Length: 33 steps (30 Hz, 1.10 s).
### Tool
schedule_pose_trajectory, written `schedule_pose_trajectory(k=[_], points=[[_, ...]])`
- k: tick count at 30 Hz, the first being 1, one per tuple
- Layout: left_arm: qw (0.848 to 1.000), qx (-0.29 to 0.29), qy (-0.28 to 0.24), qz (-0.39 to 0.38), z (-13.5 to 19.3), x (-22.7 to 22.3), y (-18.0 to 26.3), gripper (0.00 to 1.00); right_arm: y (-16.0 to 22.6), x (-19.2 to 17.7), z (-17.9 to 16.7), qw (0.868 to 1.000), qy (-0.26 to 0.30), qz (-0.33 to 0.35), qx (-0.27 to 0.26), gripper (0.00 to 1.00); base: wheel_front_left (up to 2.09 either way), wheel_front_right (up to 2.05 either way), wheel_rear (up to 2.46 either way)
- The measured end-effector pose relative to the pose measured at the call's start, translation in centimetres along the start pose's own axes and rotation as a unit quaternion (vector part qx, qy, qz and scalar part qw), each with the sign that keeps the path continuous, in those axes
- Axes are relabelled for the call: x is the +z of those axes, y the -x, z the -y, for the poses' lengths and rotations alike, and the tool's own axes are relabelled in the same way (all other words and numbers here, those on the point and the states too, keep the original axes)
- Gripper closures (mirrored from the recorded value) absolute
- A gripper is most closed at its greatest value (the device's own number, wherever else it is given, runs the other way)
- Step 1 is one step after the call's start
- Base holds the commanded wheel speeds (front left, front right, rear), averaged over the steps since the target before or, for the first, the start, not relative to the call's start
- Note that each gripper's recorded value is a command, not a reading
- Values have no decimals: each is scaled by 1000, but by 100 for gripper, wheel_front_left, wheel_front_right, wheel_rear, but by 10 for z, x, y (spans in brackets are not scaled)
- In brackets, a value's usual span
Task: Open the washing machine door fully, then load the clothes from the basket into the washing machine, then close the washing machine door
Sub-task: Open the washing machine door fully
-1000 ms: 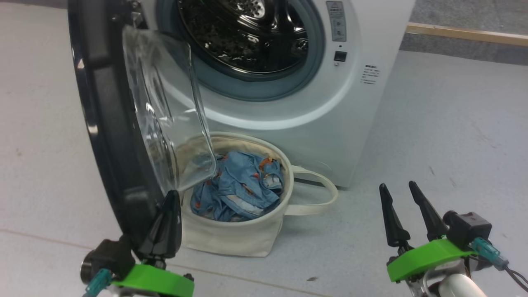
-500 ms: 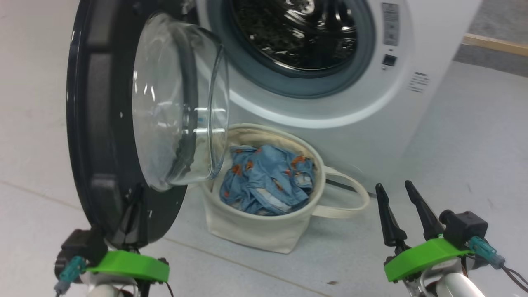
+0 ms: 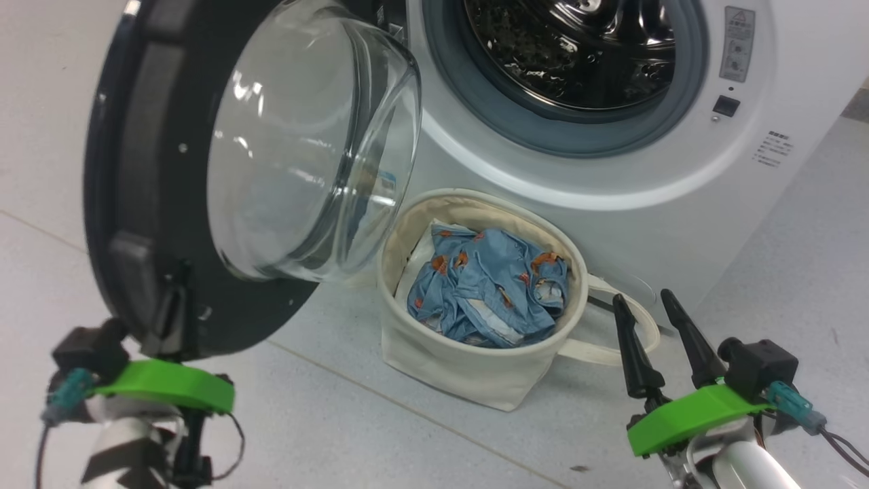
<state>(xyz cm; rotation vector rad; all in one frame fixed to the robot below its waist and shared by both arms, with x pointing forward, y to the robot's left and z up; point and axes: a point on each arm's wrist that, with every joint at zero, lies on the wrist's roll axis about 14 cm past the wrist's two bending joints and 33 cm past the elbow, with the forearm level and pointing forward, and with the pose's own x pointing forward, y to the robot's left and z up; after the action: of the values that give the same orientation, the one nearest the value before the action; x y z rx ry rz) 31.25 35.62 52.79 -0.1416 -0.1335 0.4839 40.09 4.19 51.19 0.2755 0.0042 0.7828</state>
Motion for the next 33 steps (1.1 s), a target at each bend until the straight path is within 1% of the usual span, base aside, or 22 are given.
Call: schedule_pose_trajectory(k=[5, 9, 12, 18, 28, 33], points=[[1000, 30, 3, -4, -25, 2, -8, 100, 0, -3, 0, 1000, -3, -3, -1, 0, 0, 0, 0], [999, 40, 0, -8, -38, 5, -15, 100, 1, -4, 1, 1000, -5, -4, -3, 0, 0, 0, 0], [998, 55, 9, -8, -49, 7, -20, 100, 1, -4, 1, 1000, -6, -4, -4, 0, 0, 0, 0], [996, 84, 9, -6, -71, 15, -24, 100, -1, -7, -1, 1000, -7, -7, 0, 0, 0, 0, 0], [995, 95, 12, -4, -80, 17, -19, 100, -3, -4, -7, 1000, -3, -6, 8, 0, 0, 0, 0], [995, 94, 16, -4, -79, 16, -16, 100, -6, -5, -11, 1000, -4, -7, 15, 0, 0, 0, 0]])
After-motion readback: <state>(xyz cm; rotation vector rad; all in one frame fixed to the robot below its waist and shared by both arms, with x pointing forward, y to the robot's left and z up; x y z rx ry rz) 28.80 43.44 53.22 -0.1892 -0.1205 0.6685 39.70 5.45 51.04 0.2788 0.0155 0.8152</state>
